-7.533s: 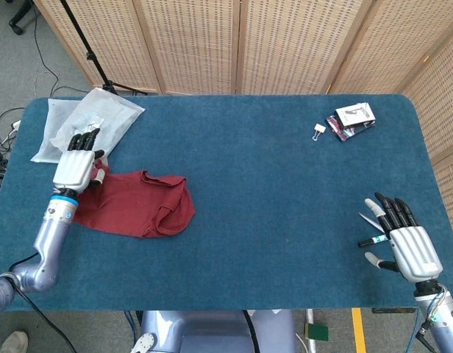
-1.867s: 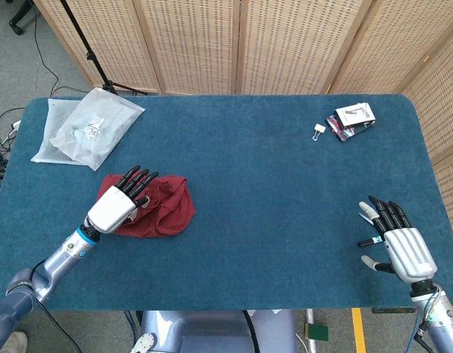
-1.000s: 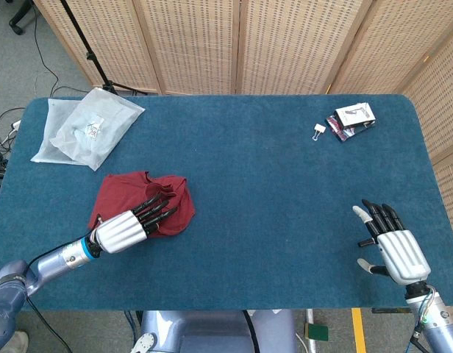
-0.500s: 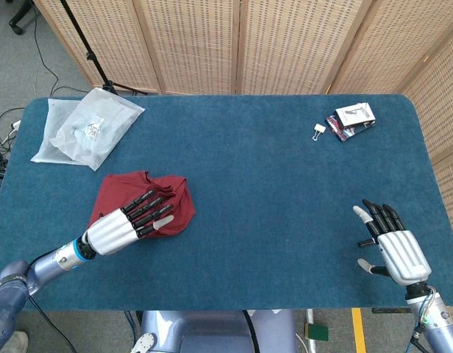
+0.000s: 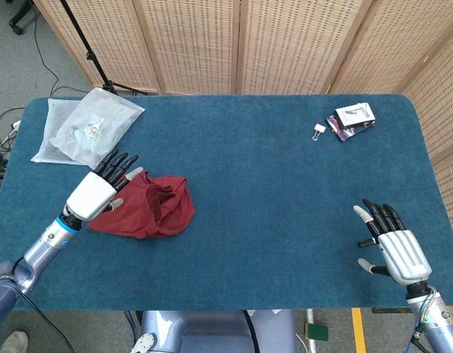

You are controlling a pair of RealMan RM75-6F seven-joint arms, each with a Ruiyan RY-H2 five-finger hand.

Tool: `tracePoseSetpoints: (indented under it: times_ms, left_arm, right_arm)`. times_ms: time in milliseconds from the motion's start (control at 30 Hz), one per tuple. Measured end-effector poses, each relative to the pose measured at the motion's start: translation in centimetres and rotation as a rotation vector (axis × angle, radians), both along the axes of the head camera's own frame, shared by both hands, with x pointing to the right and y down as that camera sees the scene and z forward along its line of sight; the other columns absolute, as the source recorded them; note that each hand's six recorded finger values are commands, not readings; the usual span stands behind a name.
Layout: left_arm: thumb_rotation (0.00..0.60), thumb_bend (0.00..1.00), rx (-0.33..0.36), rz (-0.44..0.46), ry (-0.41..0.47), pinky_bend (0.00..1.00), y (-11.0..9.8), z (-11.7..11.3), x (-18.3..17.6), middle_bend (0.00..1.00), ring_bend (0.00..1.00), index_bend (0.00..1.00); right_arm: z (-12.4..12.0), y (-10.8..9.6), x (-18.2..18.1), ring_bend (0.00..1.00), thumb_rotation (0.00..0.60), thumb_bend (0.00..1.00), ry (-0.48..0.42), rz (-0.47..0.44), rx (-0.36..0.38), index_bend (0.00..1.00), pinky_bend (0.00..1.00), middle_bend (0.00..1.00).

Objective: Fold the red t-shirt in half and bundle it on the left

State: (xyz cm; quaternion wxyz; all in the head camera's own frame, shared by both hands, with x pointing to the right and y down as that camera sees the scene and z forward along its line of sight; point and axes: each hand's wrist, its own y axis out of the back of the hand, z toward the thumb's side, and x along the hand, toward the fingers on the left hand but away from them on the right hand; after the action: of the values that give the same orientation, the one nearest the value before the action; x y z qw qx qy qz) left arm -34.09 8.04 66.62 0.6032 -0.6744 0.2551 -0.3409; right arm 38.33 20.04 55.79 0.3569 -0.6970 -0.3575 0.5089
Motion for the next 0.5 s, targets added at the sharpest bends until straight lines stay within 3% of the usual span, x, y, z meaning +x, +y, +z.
tracePoseSetpoints:
  times_ms: [200,500]
  left_arm:
    - [0.600,0.02,-0.039,-0.059,-0.049,0.00,-1.1,2.3,0.8,0.00,0.00,0.00]
    - [0.600,0.03,-0.052,-0.043,-0.067,0.00,-1.4,4.1,4.2,0.00,0.00,0.00]
  right_arm:
    - [0.1,-0.1,0.0,0.00,0.600,0.00,0.001,0.001,-0.004,0.00,0.00,0.00]
    - [0.1,-0.2,0.2,0.00,0.600,0.00,-0.003,0.007,-0.002,0.00,0.00,0.00]
